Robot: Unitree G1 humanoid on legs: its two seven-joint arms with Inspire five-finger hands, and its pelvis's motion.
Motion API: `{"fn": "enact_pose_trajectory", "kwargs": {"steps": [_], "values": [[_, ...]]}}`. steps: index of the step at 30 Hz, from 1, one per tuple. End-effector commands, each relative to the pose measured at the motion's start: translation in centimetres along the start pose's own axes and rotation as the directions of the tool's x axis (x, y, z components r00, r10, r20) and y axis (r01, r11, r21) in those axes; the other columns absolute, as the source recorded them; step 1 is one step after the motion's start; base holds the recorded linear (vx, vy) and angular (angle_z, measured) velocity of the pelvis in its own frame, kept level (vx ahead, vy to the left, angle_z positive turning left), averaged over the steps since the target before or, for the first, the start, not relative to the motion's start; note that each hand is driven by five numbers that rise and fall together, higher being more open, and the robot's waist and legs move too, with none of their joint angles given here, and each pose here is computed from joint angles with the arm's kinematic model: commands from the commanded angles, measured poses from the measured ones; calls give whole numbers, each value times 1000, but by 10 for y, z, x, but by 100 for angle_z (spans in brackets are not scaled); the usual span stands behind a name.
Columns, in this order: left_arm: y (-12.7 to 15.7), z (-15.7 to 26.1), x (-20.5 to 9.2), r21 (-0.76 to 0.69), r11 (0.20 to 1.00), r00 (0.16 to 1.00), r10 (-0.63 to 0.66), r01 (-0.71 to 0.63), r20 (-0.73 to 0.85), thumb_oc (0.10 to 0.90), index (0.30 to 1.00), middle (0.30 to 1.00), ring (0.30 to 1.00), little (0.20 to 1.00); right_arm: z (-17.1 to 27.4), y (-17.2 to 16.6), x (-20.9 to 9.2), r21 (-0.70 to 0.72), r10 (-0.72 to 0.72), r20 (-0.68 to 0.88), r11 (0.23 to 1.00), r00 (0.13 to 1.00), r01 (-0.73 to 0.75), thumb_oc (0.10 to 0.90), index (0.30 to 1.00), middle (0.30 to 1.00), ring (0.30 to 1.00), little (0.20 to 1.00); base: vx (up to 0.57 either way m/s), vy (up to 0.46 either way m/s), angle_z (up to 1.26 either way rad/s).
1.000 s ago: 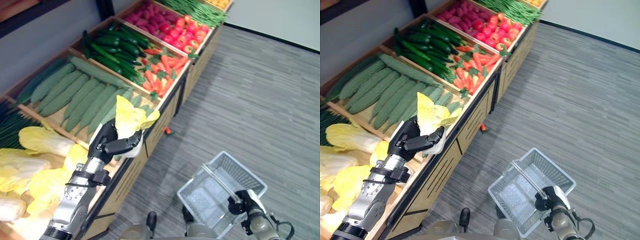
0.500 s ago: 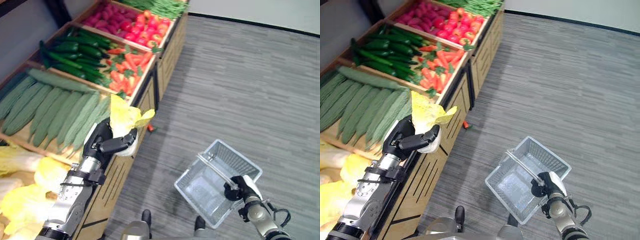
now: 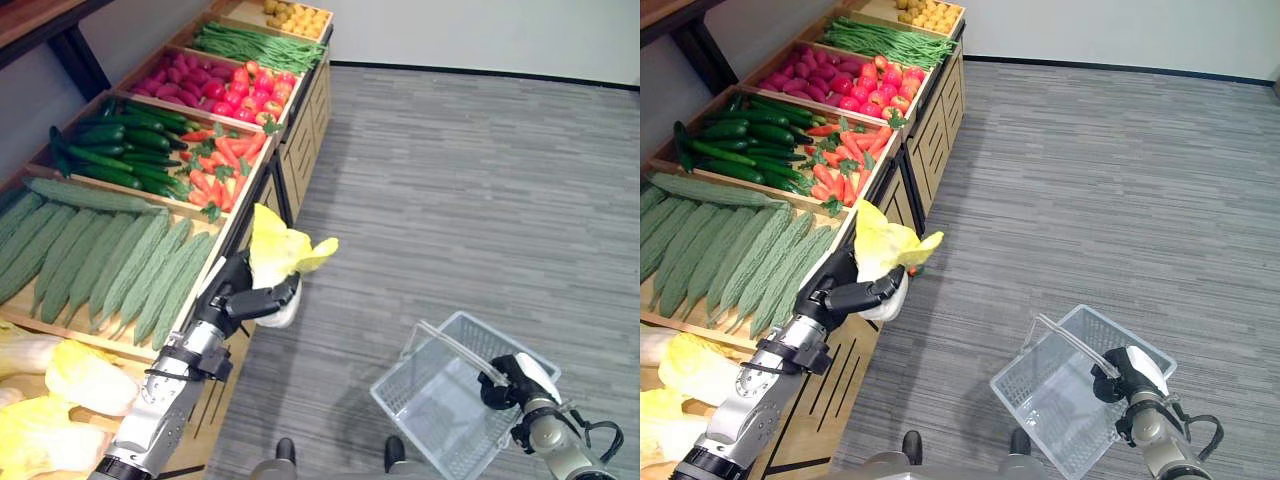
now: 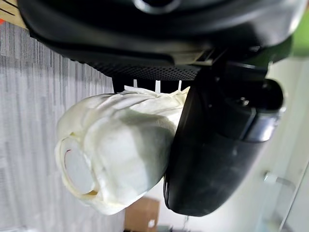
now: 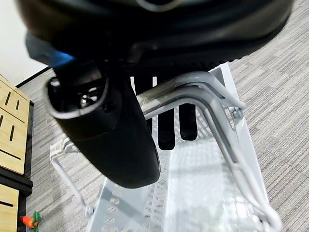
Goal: Get the vegetables into the basket
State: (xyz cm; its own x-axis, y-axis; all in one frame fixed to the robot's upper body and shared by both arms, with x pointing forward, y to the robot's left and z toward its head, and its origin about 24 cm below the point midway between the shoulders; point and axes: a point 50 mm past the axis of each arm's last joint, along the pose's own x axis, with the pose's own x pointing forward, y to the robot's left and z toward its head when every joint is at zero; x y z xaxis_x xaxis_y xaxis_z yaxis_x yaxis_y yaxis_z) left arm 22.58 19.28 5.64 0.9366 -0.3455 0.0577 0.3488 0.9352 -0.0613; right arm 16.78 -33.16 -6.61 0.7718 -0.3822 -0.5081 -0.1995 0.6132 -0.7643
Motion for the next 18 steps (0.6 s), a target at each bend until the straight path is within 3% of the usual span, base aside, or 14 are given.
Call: {"fn": "enact_pose_trajectory", "kwargs": {"steps": [1,5,11,13,15,18], "values": [[-17,51,35,225,962,958,-202,155,205,400,300,300,300,300,77,-77,19,46,-249,313,968,916,247,400,300,300,300,300,10,5,-9],[-34,56,49,378,885,923,-351,271,160,400,300,300,300,300,108,-86,19,52,-259,418,964,871,261,400,300,300,300,300,16,14,-12],[-50,62,61,553,769,879,-460,320,130,400,300,300,300,300,142,-93,13,56,-260,540,960,801,274,400,300,300,300,300,12,17,-10],[-60,63,72,687,650,849,-520,324,93,400,300,300,300,300,173,-99,8,58,-257,634,956,730,286,400,300,300,300,300,13,24,-7],[-63,59,77,738,595,844,-532,320,63,400,300,300,300,300,190,-101,4,61,-251,678,956,691,288,400,300,300,300,300,5,18,-7],[-70,58,87,855,430,818,-575,288,14,400,300,300,300,300,217,-101,-4,70,-233,751,958,618,277,400,300,300,300,300,4,7,-4]]}}
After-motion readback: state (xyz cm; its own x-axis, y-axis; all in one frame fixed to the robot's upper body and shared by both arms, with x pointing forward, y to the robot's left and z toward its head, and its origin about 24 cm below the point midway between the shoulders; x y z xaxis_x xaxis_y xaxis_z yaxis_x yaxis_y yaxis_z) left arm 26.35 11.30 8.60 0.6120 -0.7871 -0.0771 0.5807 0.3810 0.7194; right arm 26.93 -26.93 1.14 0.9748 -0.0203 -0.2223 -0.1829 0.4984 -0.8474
